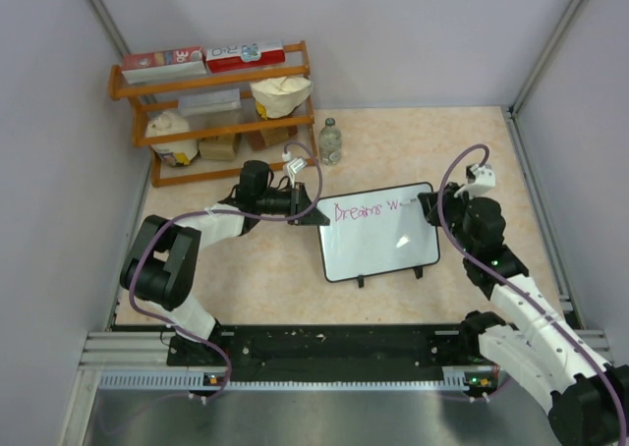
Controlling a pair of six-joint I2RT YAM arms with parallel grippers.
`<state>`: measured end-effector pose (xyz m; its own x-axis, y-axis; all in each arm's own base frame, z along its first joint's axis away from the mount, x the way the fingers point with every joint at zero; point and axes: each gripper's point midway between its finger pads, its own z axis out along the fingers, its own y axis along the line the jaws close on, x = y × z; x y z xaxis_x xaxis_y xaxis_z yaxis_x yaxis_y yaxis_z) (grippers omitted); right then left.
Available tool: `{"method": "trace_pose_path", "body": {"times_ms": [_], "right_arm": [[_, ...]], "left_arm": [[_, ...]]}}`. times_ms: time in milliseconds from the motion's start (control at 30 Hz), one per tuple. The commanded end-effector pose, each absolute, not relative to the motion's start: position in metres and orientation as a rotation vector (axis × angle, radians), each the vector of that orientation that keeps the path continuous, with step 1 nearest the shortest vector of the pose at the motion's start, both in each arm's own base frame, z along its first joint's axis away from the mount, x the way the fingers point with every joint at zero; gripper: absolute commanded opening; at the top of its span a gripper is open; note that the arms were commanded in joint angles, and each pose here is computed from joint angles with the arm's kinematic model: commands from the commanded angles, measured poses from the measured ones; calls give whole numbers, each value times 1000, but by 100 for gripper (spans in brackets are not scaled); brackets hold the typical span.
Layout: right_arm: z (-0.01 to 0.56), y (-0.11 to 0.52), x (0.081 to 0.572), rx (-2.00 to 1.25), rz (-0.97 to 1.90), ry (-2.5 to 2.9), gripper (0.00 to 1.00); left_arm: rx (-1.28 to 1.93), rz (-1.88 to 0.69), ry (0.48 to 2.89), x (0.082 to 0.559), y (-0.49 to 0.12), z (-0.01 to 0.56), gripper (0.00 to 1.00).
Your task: Write a sentence on the whiteboard
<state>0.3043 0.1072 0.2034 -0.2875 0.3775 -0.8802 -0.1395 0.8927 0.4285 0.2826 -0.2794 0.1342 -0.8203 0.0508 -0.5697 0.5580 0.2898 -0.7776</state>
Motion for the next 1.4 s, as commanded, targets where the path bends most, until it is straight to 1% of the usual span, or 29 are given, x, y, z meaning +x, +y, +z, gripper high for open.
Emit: {"method": "trace_pose_path", "body": {"times_ms": [0,800,1367], "right_arm": [[212,99,305,203,483,1746,0],[220,105,314,214,520,1731,0],[198,108,299,169,522,1802,0]], "left_arm": [[557,-1435,2092,297,-278,138,0],[558,-1432,2089,297,-277,139,0],[558,-1437,2092,296,-277,138,0]]}}
